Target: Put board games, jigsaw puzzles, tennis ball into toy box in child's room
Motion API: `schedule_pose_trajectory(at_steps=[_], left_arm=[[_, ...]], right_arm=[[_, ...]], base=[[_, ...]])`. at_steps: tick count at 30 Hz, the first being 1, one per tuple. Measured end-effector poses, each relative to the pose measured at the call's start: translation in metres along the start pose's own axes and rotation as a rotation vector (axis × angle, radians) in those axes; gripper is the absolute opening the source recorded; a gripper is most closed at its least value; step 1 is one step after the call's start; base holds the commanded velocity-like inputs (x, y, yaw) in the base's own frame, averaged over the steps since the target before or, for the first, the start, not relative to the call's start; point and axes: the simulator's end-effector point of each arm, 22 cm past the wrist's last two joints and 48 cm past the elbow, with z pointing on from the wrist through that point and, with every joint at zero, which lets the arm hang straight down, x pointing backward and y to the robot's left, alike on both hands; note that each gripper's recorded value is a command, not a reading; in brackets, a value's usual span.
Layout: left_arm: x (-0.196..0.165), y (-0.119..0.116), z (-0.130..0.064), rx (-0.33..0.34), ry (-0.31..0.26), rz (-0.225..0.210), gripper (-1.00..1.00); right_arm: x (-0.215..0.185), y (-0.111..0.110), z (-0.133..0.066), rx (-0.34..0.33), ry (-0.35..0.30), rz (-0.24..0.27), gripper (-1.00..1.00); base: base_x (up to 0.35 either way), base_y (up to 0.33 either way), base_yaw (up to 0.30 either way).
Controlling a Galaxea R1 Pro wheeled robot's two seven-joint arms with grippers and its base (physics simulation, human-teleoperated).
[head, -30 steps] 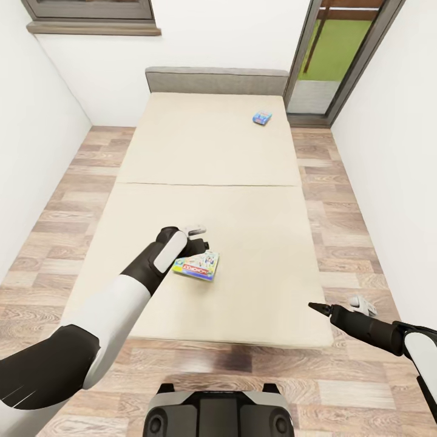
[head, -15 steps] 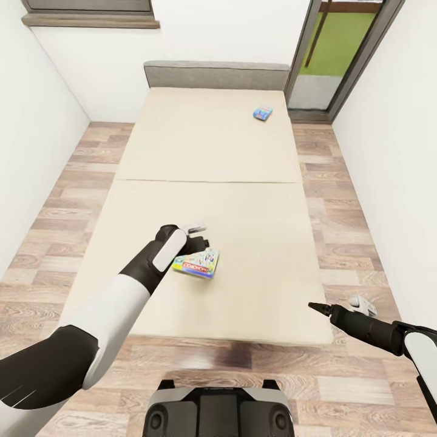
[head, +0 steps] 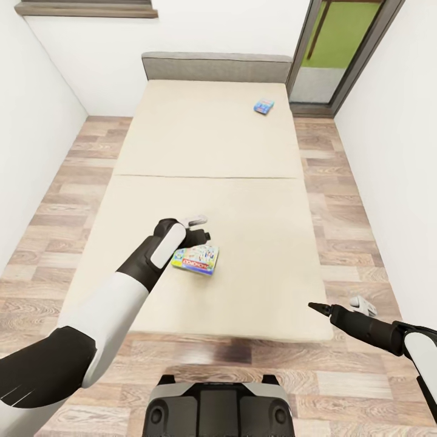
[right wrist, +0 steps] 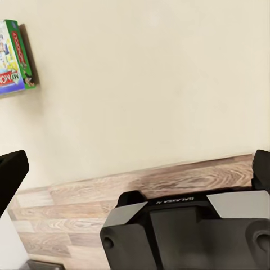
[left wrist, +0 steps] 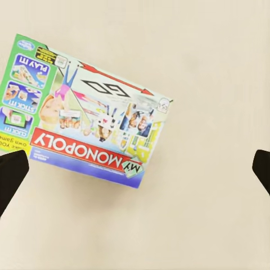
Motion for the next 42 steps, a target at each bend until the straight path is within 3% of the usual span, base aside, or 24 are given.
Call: schedule_pose_trajectory(at_steps=[24, 42], left_arm=[[-0.059, -0.010, -0.007, 0.003, -0.076, 0.014, 1.00], [-0.059, -0.002, 0.010, -0.025, -0.062, 0.018, 1.00]], right_arm=[[0.010, -0.012, 0.011, 0.020, 0.030, 0.013, 1.00], [0.018, -0.021, 0.020, 0.033, 0.053, 0.023, 1.00]], base=[[0.000, 0.000, 0.000], [0.000, 0.000, 0.000]])
